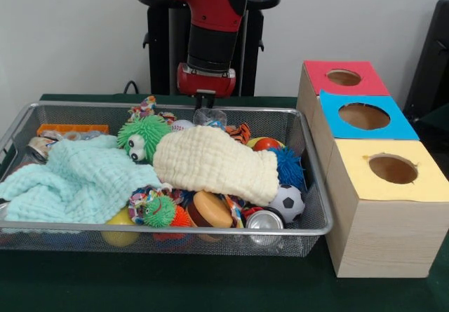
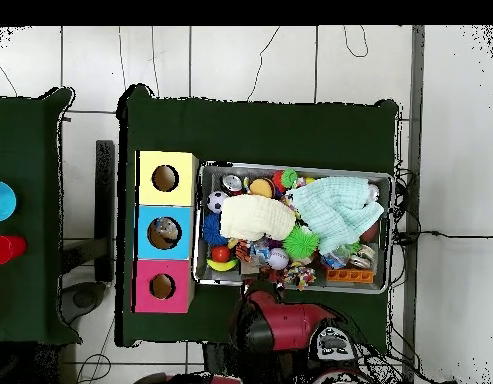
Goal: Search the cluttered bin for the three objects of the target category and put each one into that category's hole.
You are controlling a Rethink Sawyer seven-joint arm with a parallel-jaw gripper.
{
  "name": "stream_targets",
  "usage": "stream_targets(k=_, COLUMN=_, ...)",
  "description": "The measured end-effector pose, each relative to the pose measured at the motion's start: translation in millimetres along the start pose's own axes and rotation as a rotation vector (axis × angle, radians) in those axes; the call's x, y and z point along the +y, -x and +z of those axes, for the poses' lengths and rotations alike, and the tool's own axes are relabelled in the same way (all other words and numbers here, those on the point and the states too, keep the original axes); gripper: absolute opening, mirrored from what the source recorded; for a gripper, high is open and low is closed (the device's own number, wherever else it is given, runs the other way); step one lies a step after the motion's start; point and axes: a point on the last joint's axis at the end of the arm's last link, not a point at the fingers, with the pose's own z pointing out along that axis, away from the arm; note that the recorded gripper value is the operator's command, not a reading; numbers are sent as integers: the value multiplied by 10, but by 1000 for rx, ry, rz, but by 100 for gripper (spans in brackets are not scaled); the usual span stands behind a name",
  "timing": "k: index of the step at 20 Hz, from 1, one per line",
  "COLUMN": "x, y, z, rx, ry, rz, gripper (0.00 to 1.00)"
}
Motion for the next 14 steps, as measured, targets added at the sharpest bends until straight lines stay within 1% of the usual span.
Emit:
stream_targets(k=5, x=-3, y=34, z=-37, rx=1, ry=0, rz=2, gripper=0)
stream_targets(k=9, x=-24, y=159, z=-152, rx=11, ry=-6, rz=17, gripper=0)
stream_targets(k=10, x=-31, y=199, z=-183, rx=11, ry=-7, rz=22, gripper=100)
stream_targets(k=14, x=-30, y=240, z=-212, rx=3, ry=-7, rz=22, gripper=100)
